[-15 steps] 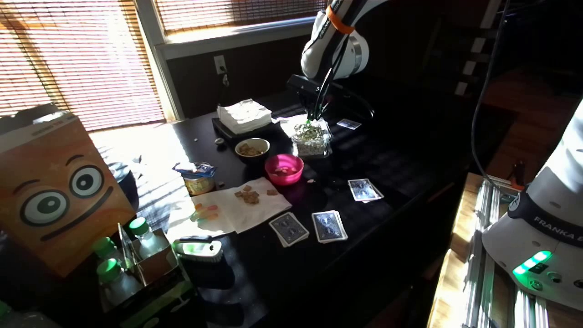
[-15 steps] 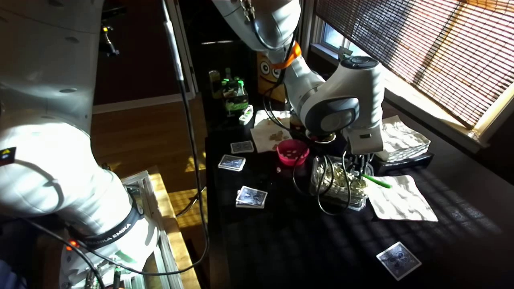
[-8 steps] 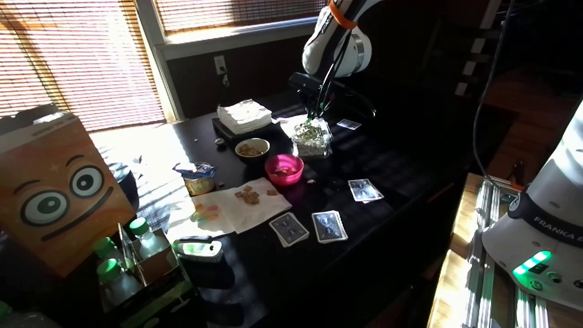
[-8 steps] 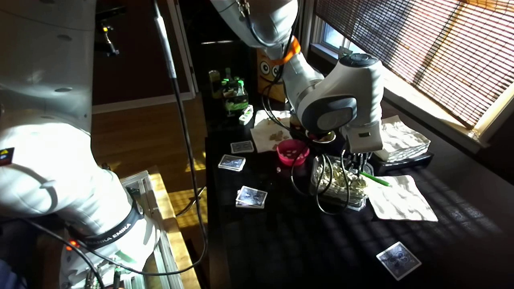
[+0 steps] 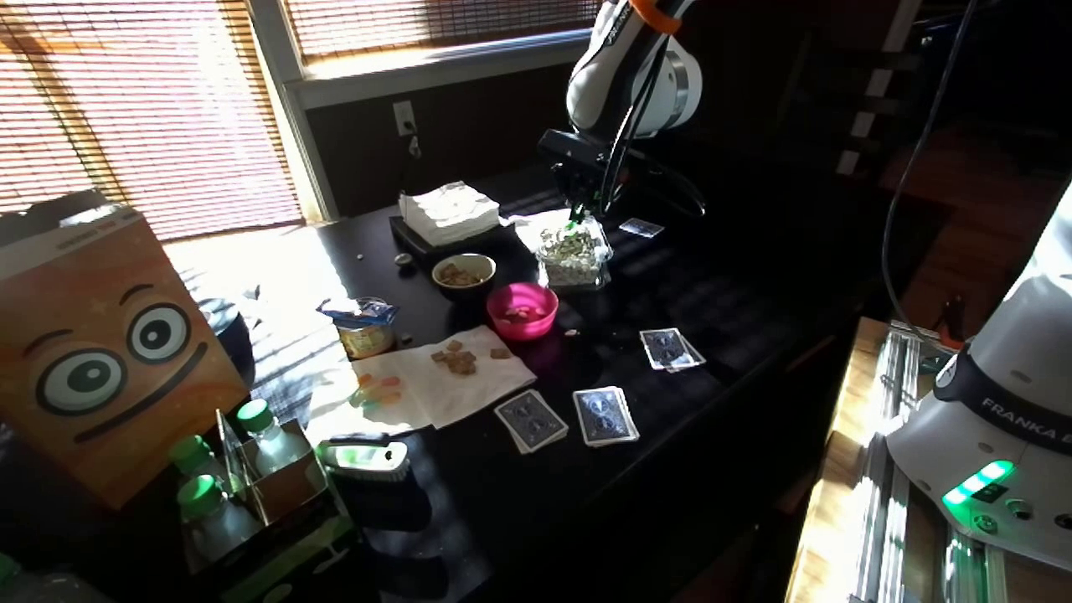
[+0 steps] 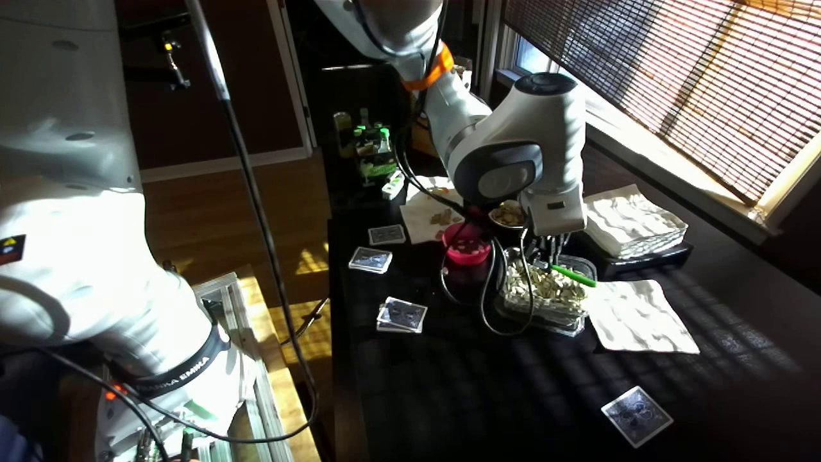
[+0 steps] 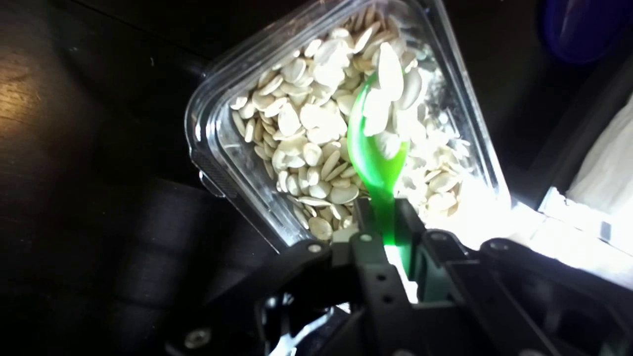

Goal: Transfer a spoonful of contents from the transparent bowl to the pink bowl

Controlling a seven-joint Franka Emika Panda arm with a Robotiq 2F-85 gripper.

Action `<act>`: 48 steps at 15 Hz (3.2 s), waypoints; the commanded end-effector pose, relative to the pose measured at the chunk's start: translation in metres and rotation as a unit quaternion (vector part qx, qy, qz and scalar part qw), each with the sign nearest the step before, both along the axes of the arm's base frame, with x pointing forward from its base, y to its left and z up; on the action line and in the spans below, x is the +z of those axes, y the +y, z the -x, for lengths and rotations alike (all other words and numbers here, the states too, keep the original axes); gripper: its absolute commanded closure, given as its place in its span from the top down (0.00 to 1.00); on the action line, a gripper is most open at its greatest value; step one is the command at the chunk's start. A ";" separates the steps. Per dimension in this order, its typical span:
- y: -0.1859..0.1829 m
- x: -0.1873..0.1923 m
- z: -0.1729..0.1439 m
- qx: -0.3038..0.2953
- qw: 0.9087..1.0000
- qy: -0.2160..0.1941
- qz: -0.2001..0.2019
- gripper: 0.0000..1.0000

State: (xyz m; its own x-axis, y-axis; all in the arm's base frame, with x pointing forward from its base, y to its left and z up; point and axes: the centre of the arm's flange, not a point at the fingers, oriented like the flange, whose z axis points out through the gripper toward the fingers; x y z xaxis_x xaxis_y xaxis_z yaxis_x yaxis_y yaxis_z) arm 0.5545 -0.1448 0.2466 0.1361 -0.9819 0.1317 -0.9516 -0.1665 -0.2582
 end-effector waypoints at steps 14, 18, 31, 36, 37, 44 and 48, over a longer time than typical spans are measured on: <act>0.061 0.017 0.025 0.059 0.998 0.003 -0.014 0.04; 0.087 0.024 0.028 0.079 0.997 -0.001 -0.024 0.04; 0.131 0.022 0.020 0.189 0.978 -0.088 -0.006 0.04; 0.134 0.021 0.020 0.251 0.961 -0.118 0.015 0.04; 0.135 0.021 0.020 0.262 0.957 -0.120 0.021 0.04; 0.128 0.011 0.021 0.319 0.934 -0.150 0.053 0.04; 0.139 0.018 0.011 0.305 0.942 -0.135 0.046 0.14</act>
State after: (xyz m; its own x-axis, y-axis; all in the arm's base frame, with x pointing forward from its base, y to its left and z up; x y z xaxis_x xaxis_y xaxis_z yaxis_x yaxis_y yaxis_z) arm 0.5439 -0.0060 0.2644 0.6208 -0.7144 0.3228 -0.5728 -0.6945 -0.4353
